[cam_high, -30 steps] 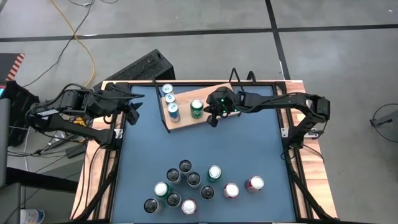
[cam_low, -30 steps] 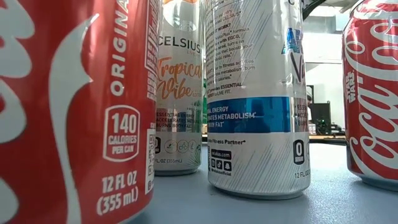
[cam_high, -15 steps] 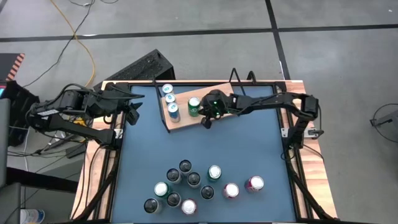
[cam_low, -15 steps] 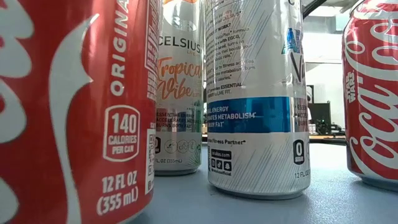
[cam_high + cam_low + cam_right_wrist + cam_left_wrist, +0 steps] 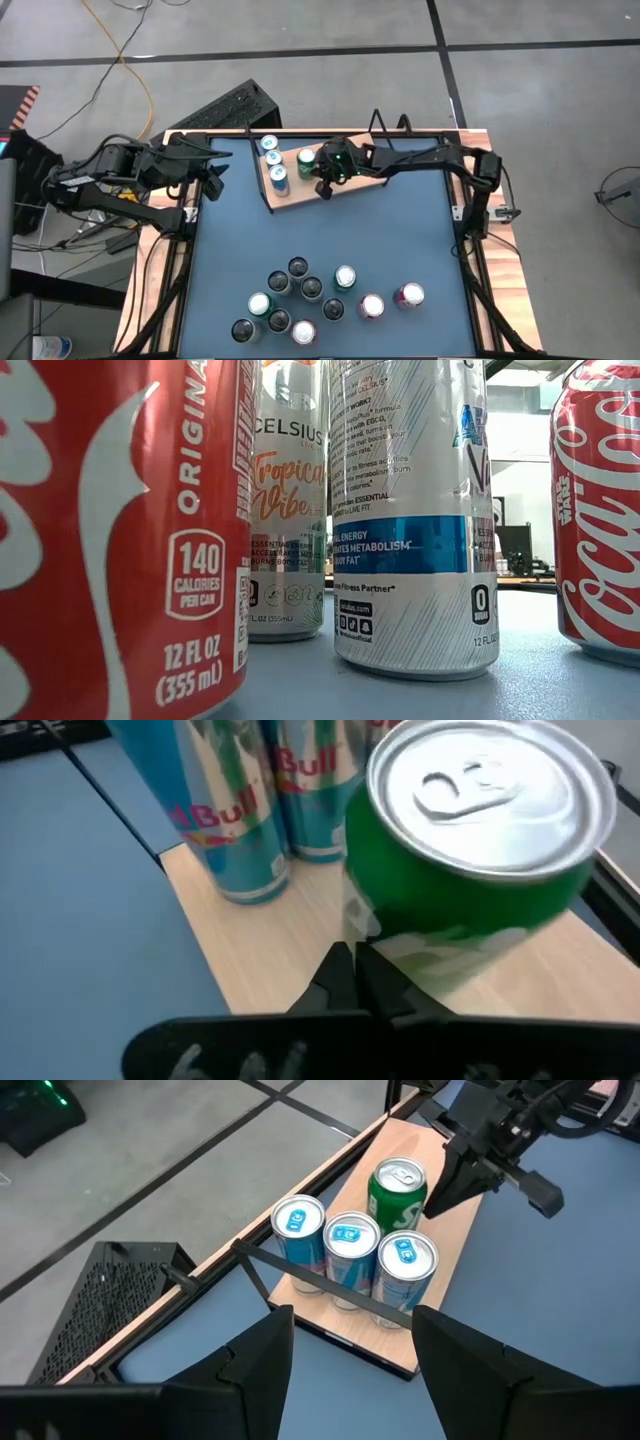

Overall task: Place canned beverage on shelf
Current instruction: Put the top right green soda can on the shelf

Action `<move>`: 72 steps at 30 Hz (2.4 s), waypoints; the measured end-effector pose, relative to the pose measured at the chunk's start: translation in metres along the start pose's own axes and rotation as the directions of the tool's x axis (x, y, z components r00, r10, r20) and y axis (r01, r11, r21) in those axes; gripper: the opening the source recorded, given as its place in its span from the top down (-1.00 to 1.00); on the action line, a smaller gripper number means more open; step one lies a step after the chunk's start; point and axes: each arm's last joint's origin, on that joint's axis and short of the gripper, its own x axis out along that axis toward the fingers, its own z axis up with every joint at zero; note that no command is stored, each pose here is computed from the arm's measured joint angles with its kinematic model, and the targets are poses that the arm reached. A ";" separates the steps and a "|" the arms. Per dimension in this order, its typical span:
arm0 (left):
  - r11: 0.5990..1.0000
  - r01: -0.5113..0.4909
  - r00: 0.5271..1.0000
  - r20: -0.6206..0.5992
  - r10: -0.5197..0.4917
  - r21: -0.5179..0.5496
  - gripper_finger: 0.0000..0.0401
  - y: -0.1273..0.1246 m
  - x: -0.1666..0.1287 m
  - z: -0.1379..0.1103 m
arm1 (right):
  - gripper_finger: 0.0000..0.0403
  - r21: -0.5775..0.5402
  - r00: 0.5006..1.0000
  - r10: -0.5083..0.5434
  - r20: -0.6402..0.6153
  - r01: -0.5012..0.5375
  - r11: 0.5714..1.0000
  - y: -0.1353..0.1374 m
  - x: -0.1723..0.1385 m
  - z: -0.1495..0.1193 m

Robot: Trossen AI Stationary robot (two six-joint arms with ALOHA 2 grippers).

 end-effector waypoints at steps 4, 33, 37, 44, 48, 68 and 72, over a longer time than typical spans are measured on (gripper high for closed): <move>1.000 0.002 1.000 -0.002 -0.002 0.000 0.04 0.000 0.000 0.000 | 1.00 0.003 1.000 -0.008 -0.020 0.008 1.000 -0.003 -0.006 0.001; 1.000 -0.025 1.000 0.012 0.025 -0.017 0.04 0.001 0.000 0.000 | 1.00 -0.007 0.989 -0.052 0.140 0.054 0.999 -0.038 -0.010 0.017; 0.999 -0.028 1.000 0.014 0.028 -0.025 0.04 0.001 0.000 0.000 | 1.00 0.001 0.991 -0.059 0.120 0.060 0.998 -0.042 -0.010 0.015; 0.999 -0.027 1.000 0.013 0.028 -0.040 0.04 0.001 0.000 0.000 | 1.00 -0.002 0.993 -0.076 0.086 0.076 0.997 -0.043 -0.010 0.011; 0.999 -0.028 1.000 0.014 0.028 -0.040 0.04 0.001 0.000 0.000 | 1.00 -0.010 0.988 -0.084 0.132 0.086 0.996 -0.047 -0.011 0.016; 0.996 -0.043 0.999 0.022 0.045 -0.074 0.04 0.001 0.000 0.001 | 1.00 0.059 0.975 -0.174 0.140 0.167 0.984 -0.059 -0.018 0.019; 0.996 -0.043 0.999 0.021 0.044 -0.078 0.04 0.001 0.000 0.001 | 1.00 0.031 0.990 -0.115 0.079 0.112 0.993 -0.046 -0.015 0.013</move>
